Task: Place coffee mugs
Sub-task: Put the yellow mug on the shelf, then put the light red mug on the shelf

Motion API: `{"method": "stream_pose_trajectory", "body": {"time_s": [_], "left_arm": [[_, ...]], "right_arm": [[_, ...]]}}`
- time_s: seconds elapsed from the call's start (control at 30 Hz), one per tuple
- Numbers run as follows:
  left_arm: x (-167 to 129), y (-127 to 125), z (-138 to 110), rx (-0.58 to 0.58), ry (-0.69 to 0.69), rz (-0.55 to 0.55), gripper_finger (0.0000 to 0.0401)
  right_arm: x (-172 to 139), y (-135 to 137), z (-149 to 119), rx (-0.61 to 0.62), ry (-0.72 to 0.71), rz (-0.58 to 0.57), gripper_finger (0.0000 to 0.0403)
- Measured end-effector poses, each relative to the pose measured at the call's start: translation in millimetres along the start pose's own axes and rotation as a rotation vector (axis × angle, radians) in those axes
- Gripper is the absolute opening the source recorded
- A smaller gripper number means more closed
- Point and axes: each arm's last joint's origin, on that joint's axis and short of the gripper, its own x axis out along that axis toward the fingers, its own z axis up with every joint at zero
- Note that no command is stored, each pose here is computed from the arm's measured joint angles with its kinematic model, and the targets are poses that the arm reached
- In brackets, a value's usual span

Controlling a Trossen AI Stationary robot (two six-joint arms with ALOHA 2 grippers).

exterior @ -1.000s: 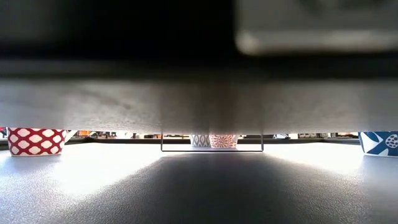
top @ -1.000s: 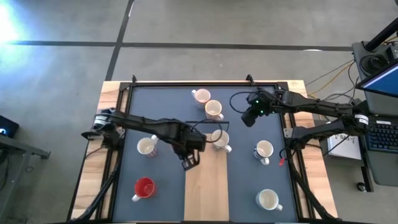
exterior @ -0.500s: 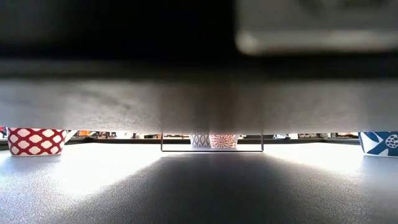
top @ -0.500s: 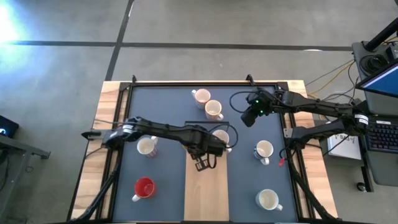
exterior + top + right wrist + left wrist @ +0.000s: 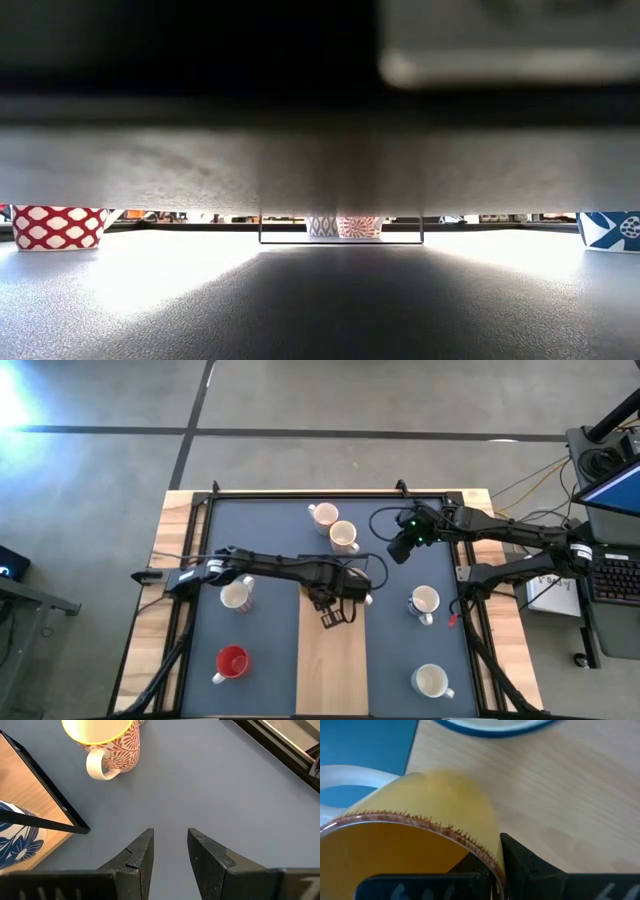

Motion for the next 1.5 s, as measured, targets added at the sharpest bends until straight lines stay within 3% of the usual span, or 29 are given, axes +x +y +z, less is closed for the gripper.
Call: {"method": "stream_pose_trajectory", "body": {"time_s": [0.53,1.03,1.5], "left_arm": [[7.0,1.5,2.6,0.029,0.018,-0.029,0.0010],[9.7,3.7,3.1,0.011,-0.012,0.047,0.0107],[2.2,4.1,3.0,-0.004,-0.059,0.044,0.0113]], "right_arm": [[0.0,0.0,0.0,0.000,0.000,0.000,0.0107],[0.0,0.0,0.0,0.000,0.000,0.000,0.0107],[0.0,-0.1,0.1,0.000,0.000,0.000,0.0107]]}}
